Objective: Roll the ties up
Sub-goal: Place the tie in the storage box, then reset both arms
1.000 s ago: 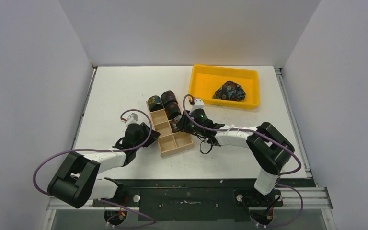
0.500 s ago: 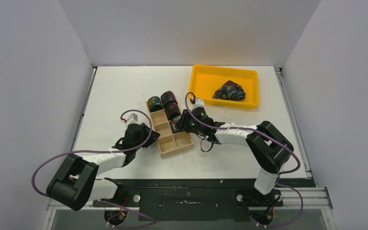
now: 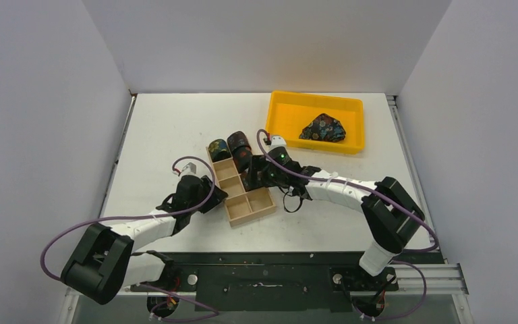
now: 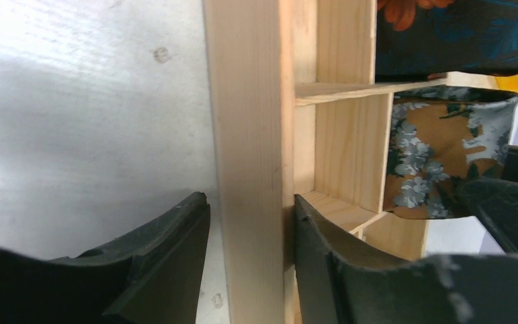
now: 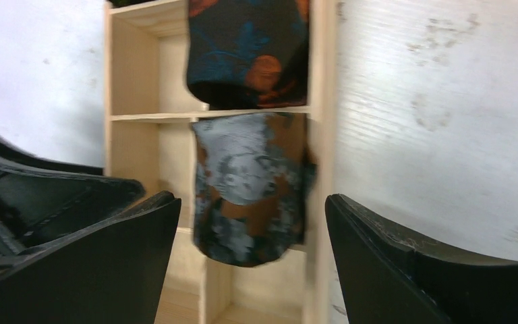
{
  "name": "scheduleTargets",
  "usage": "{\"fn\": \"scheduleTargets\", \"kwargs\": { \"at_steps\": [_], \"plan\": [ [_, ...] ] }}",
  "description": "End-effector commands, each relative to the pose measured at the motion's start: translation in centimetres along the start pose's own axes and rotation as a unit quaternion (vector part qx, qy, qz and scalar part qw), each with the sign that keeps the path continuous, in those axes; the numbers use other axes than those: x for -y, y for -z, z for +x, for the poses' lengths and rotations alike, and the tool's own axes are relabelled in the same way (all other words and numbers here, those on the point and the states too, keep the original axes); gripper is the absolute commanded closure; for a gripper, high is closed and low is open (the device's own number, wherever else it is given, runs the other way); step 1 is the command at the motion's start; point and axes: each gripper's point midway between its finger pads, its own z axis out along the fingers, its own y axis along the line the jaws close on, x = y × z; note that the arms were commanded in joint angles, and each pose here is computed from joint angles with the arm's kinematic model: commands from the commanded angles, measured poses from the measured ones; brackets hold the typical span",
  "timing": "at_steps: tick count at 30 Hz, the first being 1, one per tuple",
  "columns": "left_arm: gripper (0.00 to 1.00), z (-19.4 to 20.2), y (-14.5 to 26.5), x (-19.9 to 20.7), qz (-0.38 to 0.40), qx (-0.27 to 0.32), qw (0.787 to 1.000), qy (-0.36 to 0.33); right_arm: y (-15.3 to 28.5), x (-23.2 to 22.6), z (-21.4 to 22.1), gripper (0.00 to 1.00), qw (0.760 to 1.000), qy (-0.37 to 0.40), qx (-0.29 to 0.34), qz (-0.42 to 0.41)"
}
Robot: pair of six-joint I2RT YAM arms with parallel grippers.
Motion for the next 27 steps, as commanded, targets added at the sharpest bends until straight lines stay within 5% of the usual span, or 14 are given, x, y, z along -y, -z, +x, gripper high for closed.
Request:
{"fn": "scheduleTargets", "kwargs": {
  "at_steps": [1, 10, 17, 27],
  "plan": [
    [0.52, 0.0, 0.9, -0.5, -0.023, -0.008, 1.0, -0.008, 2.3, 1.9, -2.8, 0.17, 0.999, 0.023, 0.023, 0.042],
    [0.43, -0.9, 2.1, 0.7, -0.01, 0.0, 1.0, -0.014, 4.4, 0.0, -5.6, 0.1, 0.998, 0.019, 0.056, -0.005],
    [0.02, -3.1, 5.4, 3.8, 0.027, 0.025, 0.999, -0.026, 7.6, -0.2, -8.4, 0.09, 0.993, 0.018, 0.112, -0.026],
    [0.04, -7.7, 10.9, 0.0, -0.123, 0.121, 0.985, -0.026, 16.5, 8.8, -7.9, 0.05, 0.955, -0.007, 0.267, 0.127]
  ]
}}
